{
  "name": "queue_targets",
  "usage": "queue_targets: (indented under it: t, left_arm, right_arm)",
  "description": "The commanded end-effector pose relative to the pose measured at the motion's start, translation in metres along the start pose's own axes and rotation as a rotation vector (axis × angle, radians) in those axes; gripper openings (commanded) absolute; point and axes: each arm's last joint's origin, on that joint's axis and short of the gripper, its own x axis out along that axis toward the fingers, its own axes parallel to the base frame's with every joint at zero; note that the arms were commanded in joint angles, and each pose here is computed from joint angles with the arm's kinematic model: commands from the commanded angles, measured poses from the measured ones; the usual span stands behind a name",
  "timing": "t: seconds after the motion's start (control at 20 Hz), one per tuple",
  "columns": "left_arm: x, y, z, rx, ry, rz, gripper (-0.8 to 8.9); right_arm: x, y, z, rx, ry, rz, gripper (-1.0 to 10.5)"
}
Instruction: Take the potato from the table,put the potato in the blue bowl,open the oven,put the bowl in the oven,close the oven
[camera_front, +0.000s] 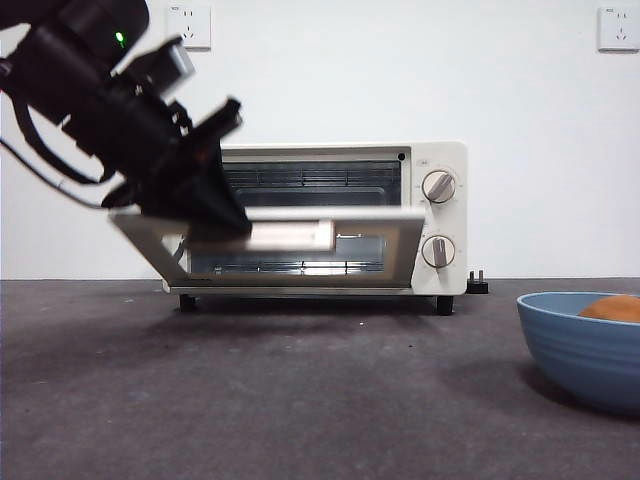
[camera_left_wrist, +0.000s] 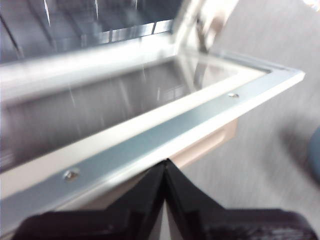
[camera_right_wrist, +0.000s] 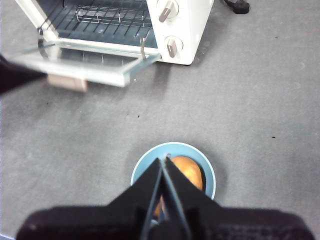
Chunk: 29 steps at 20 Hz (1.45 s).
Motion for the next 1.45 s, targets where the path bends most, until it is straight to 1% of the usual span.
queue_targets:
  t: [0.05, 0.25, 0.35, 0.5, 0.6, 0.85, 0.95, 1.05, 1.15, 1.2, 1.3, 1.4, 1.45]
  left_arm:
    - [0.01, 0.007, -0.007, -0.023, -0.011, 0.136, -0.06]
    - [0.013, -0.002, -0.009, -0.008, 0.007, 0.152, -0.06]
    - [0.013, -0.003, -0.013, -0.008, 0.043, 0.19, -0.06]
    - [0.013, -0.003, -0.017, -0.013, 0.078, 0.2, -0.06]
    - [0.013, -0.003, -0.022, -0.015, 0.128, 0.215, -0.06]
    - [0.015, -0.015, -0.027, 0.021, 0.167, 0.184, -0.06]
    - [0.016, -0.023, -0.031, 0.035, 0.205, 0.168, -0.06]
    - [0.012, -0.033, -0.035, 0.049, 0.255, 0.151, -0.06]
    - [-0.002, -0.049, -0.034, 0.073, 0.28, 0.124, -0.06]
    - [-0.016, -0.058, -0.03, 0.082, 0.268, 0.107, -0.06]
    - [-0.048, -0.073, -0.019, 0.089, 0.197, 0.072, -0.06]
    - [-0.089, -0.084, -0.01, 0.08, 0.109, 0.037, -0.06]
    - [-0.108, -0.088, -0.008, 0.078, 0.074, 0.013, -0.06]
  right_arm:
    - [0.002, 0.0, -0.001, -0.014, 0.001, -0.006, -0.1]
    - [0.002, 0.0, -0.002, -0.018, 0.001, -0.006, -0.1]
    - [0.002, 0.0, -0.002, -0.021, 0.001, -0.007, -0.1]
    - [0.002, 0.0, -0.002, -0.027, 0.007, -0.01, -0.1]
    - [0.002, -0.001, -0.003, -0.027, 0.015, -0.013, -0.1]
    - [0.003, -0.001, -0.006, -0.022, 0.05, -0.02, -0.1]
    - [0.002, -0.002, -0.008, -0.014, 0.078, -0.025, 0.0]
    - [0.002, -0.002, -0.012, 0.017, 0.111, -0.034, 0.0]
    - [0.002, -0.003, -0.016, 0.069, 0.159, -0.044, 0.0]
    - [0.003, -0.003, -0.019, 0.108, 0.195, -0.05, 0.0]
    - [0.005, -0.004, -0.023, 0.151, 0.277, -0.065, 0.0]
    - [0.009, -0.004, -0.026, 0.176, 0.358, -0.093, 0.0]
    - [0.012, -0.004, -0.027, 0.176, 0.391, -0.092, 0.0]
